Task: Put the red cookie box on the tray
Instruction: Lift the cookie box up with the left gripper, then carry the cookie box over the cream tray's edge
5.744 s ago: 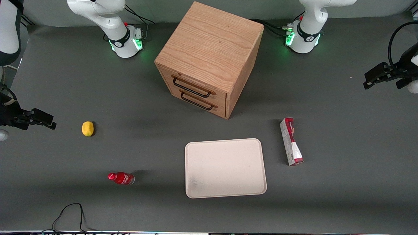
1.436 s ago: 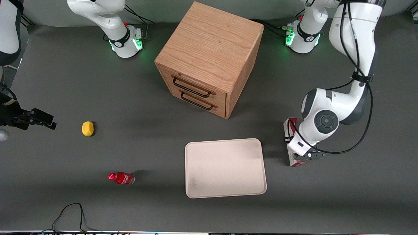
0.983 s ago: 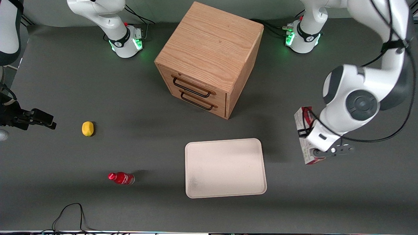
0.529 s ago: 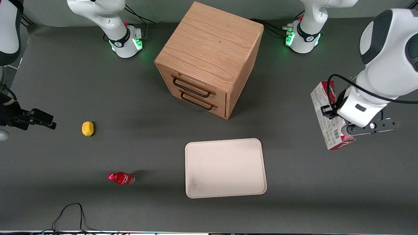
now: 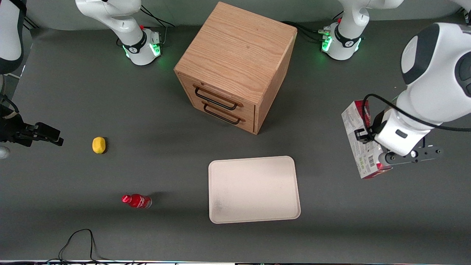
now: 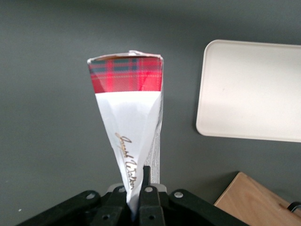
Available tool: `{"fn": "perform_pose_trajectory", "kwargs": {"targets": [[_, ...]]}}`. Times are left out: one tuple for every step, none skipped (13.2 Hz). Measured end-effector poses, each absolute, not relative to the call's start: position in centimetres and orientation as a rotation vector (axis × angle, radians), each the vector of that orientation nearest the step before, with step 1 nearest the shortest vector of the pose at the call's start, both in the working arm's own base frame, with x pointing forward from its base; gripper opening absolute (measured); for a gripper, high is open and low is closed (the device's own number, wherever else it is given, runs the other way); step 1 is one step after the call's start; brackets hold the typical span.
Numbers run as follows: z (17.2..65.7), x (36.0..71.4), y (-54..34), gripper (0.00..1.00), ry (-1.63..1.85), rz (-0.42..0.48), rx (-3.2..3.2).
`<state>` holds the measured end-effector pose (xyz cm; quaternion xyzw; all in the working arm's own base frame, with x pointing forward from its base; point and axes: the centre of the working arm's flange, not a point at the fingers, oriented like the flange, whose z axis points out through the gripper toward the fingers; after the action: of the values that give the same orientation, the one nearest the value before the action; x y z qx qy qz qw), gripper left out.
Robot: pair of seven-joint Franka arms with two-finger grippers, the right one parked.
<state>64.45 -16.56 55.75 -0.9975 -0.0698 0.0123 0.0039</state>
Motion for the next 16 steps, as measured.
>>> {"fn": "perform_pose_trajectory", "kwargs": {"targets": [[55.3, 65.2, -17.7, 0.04, -0.229, 0.030, -3.129], [54.6, 65.9, -19.1, 0.04, -0.242, 0.025, -3.131], [53.9, 66.6, -20.9, 0.04, -0.253, 0.019, -3.132], [53.1, 67.0, -22.7, 0.04, -0.251, 0.015, -3.134], [52.1, 67.3, -24.6, 0.04, -0.236, 0.016, -3.137], [51.2, 67.4, -26.4, 0.04, -0.216, 0.018, -3.138], [50.5, 67.4, -28.2, 0.04, -0.205, 0.017, -3.140], [50.0, 67.2, -29.7, 0.04, -0.204, 0.013, -3.141], [49.7, 66.9, -31.1, 0.04, -0.204, 0.008, -3.142], [49.7, 66.6, -32.1, 0.04, -0.203, 0.002, -3.143], [49.8, 66.4, -32.7, 0.04, -0.212, -0.006, -3.144], [49.9, 66.4, -32.9, 0.04, -0.227, -0.009, -3.143], [49.9, 66.4, -32.9, 0.04, -0.239, -0.010, -3.141], [49.6, 66.5, -32.8, 0.04, -0.248, -0.009, -3.137], [49.1, 66.8, -32.7, 0.04, -0.254, -0.010, -3.134], [48.4, 67.1, -32.7, 0.04, -0.257, -0.009, -3.132]]}}
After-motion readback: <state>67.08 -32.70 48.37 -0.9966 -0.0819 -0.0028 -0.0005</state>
